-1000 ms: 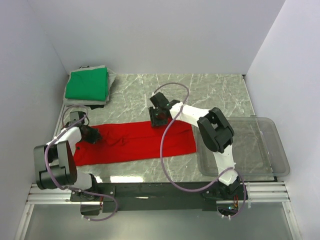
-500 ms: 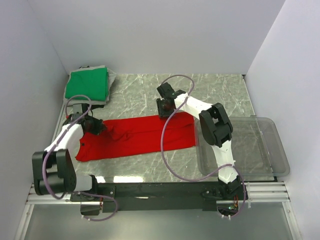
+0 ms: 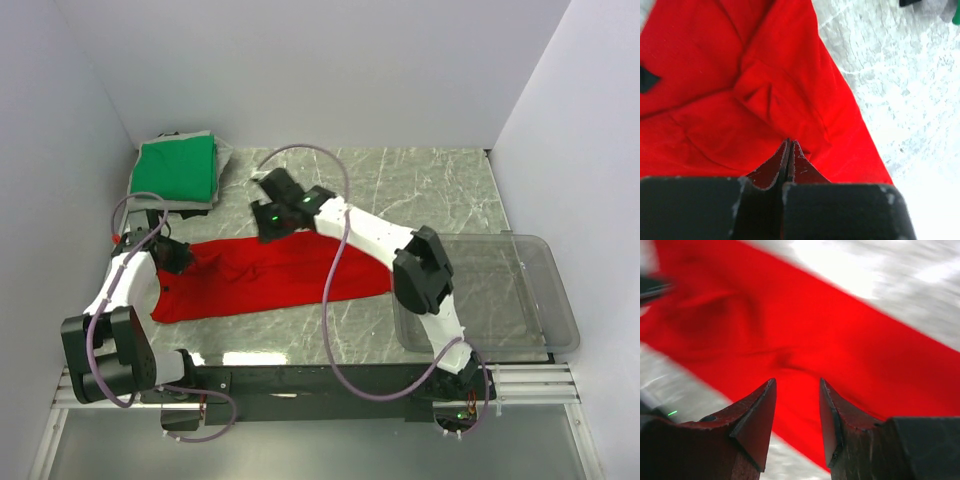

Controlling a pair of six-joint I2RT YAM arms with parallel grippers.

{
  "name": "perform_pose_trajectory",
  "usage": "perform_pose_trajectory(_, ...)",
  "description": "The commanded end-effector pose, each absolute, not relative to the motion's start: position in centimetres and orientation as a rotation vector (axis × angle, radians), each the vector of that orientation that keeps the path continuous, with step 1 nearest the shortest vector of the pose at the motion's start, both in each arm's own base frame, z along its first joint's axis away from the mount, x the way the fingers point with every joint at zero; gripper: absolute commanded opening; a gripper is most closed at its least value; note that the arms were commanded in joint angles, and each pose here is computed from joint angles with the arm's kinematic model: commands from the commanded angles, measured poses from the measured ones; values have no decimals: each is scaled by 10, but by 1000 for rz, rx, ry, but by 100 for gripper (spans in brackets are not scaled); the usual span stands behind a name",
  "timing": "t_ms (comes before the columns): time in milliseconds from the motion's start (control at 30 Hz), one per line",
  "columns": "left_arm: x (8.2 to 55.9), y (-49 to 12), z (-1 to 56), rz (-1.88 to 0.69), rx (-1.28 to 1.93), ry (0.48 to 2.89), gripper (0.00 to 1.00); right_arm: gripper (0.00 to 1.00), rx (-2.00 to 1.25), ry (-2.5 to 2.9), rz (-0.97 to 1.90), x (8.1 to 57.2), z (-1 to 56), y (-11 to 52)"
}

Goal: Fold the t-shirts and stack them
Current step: Fold the tshirt

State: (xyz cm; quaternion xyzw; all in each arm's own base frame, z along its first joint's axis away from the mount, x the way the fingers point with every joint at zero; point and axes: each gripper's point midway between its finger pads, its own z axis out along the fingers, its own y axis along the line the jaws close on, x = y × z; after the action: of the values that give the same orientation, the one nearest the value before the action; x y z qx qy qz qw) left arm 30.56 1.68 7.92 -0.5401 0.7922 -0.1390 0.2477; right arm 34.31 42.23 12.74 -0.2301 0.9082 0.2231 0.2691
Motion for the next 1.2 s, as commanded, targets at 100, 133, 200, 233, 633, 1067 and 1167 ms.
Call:
perform_pose_trajectory(100,310,29,79,-327,-1384,2179,0,47,-767,2376,722,310,132,483)
perform_pose_trajectory(133,310,29,79,-330,-1382,2183,0,46,-772,2387,727,310,124,488)
perform_pose_trajectory(200,309,27,75,-335,-1364,2202,0,46,-791,2400,749,305,113,498)
perform_pose_trajectory(233,309,26,74,-335,-1361,2210,0,46,-800,2400,752,303,110,501)
perform_pose_trajectory(633,307,25,70,-328,-1308,2258,0,47,-860,2401,765,285,82,531)
perform_pose_trajectory(1067,308,23,66,-338,-1287,2282,0,47,-907,2399,755,267,70,547)
perform_pose_trajectory(1167,307,23,65,-339,-1284,2289,0,47,-910,2398,729,271,61,550)
